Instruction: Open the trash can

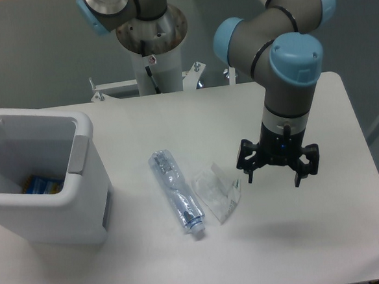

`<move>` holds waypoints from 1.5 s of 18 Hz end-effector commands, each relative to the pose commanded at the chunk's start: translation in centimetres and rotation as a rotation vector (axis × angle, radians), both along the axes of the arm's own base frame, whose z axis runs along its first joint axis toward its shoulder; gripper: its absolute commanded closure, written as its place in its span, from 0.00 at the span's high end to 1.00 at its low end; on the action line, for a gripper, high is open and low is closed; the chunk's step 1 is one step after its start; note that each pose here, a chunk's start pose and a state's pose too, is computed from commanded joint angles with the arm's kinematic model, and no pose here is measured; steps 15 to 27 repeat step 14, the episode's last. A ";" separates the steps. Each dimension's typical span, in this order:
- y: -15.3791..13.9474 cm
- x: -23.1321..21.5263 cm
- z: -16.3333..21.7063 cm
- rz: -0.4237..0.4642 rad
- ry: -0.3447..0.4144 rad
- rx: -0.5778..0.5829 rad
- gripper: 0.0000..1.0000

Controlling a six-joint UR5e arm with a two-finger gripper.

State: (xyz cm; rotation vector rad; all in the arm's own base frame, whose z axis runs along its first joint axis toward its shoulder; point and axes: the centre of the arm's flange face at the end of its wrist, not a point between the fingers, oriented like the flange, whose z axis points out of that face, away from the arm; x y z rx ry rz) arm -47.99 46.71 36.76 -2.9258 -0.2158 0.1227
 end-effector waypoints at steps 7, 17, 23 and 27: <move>-1.0 1.3 -0.7 -0.129 -0.012 -0.099 1.00; -0.6 2.3 -1.7 -0.217 0.034 -0.206 1.00; -0.6 2.3 -1.7 -0.217 0.034 -0.206 1.00; -0.6 2.3 -1.7 -0.217 0.034 -0.206 1.00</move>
